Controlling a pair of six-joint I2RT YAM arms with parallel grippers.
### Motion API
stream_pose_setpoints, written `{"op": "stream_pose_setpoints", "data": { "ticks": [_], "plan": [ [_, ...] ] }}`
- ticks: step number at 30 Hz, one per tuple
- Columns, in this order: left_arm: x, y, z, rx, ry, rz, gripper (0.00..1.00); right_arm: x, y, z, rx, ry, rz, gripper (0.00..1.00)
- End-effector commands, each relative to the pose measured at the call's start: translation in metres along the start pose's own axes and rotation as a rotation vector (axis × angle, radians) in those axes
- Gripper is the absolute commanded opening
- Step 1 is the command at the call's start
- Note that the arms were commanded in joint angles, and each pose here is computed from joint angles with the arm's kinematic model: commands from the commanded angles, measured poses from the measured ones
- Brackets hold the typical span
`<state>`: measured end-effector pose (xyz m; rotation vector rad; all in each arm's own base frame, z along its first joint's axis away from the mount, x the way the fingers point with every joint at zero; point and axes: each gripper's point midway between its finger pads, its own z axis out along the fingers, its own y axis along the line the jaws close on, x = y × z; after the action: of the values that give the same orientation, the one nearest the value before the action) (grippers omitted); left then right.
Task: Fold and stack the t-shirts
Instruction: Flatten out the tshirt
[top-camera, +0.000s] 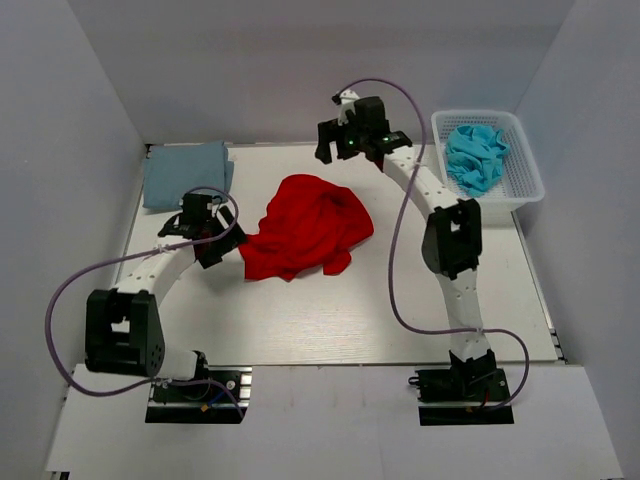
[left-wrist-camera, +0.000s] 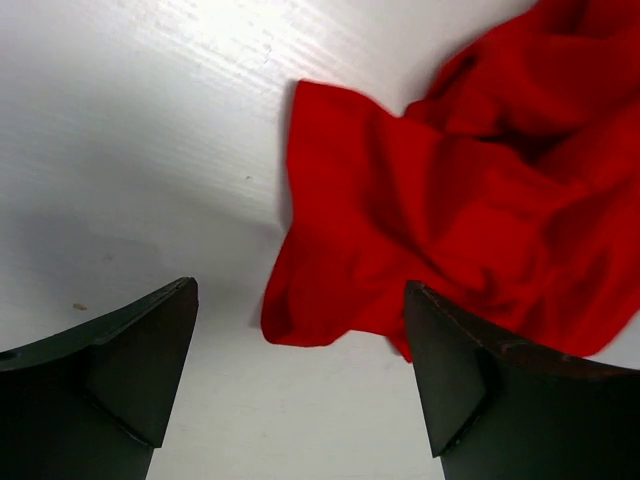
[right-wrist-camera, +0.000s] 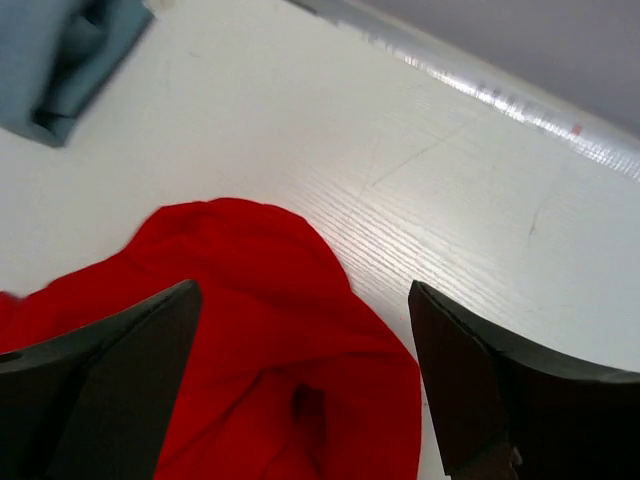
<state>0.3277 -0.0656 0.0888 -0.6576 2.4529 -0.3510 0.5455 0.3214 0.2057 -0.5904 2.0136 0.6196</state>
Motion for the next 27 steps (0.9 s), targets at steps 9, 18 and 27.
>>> {"op": "stream_pose_setpoints", "data": {
  "ticks": [9, 18, 27],
  "plan": [
    [0.042, 0.003, 0.039, 0.006, 0.177, -0.007, 0.79, 0.045, -0.006, 0.072, 0.155, 0.019, -0.093, 0.90],
    [0.063, -0.007, 0.064, 0.097, 0.257, 0.000, 0.63, 0.101, -0.002, 0.087, 0.121, 0.123, -0.049, 0.79],
    [0.058, -0.012, 0.063, 0.092, 0.253, 0.018, 0.04, 0.133, 0.015, 0.103, 0.041, 0.171, -0.025, 0.59]
  ]
}}
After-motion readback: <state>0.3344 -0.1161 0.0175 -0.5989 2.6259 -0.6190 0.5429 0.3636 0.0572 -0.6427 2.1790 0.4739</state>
